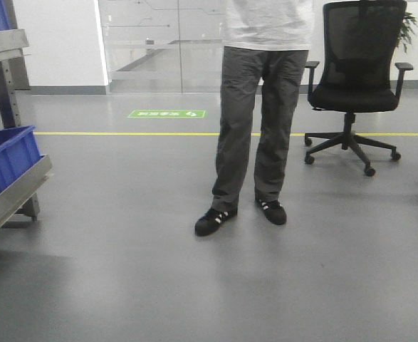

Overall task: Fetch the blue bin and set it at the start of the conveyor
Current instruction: 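Drive the base across the floor carrying the teal bin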

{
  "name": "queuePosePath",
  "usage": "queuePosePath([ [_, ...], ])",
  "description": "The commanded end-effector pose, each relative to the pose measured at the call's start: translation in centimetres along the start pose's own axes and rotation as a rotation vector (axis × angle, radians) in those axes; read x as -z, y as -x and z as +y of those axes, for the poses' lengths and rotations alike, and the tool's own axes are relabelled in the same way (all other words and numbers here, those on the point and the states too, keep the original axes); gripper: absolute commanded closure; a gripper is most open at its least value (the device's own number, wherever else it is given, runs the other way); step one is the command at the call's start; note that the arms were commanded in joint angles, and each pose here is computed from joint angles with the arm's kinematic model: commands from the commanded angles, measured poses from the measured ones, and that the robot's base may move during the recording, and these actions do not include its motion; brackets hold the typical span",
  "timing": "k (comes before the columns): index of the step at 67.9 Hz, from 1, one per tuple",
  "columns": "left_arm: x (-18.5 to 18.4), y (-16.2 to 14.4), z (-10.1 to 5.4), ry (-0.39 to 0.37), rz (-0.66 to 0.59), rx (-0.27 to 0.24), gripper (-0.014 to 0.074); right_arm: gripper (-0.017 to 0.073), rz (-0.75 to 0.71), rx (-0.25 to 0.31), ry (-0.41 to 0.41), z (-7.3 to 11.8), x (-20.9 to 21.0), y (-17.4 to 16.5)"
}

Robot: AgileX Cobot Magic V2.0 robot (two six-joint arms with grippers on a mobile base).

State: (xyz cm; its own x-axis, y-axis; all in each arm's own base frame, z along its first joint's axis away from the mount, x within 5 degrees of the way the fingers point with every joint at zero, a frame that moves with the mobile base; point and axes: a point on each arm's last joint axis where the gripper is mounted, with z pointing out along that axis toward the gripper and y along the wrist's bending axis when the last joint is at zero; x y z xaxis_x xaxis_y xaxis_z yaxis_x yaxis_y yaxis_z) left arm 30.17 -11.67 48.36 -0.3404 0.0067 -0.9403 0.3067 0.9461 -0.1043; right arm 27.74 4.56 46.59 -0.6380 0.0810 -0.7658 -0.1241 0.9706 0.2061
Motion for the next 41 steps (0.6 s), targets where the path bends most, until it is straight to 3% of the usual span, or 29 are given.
queuePosePath([
  [1, 0.93, 1.24, -0.24, -0.030, -0.097, 0.033, 0.0705, 0.0712, -0.036, 0.035, -0.015, -0.19, 0.57, 0.34],
  [41, 0.93, 1.24, -0.24, -0.030, -0.097, 0.033, 0.0705, 0.0712, -0.036, 0.035, -0.015, -0.19, 0.57, 0.34],
])
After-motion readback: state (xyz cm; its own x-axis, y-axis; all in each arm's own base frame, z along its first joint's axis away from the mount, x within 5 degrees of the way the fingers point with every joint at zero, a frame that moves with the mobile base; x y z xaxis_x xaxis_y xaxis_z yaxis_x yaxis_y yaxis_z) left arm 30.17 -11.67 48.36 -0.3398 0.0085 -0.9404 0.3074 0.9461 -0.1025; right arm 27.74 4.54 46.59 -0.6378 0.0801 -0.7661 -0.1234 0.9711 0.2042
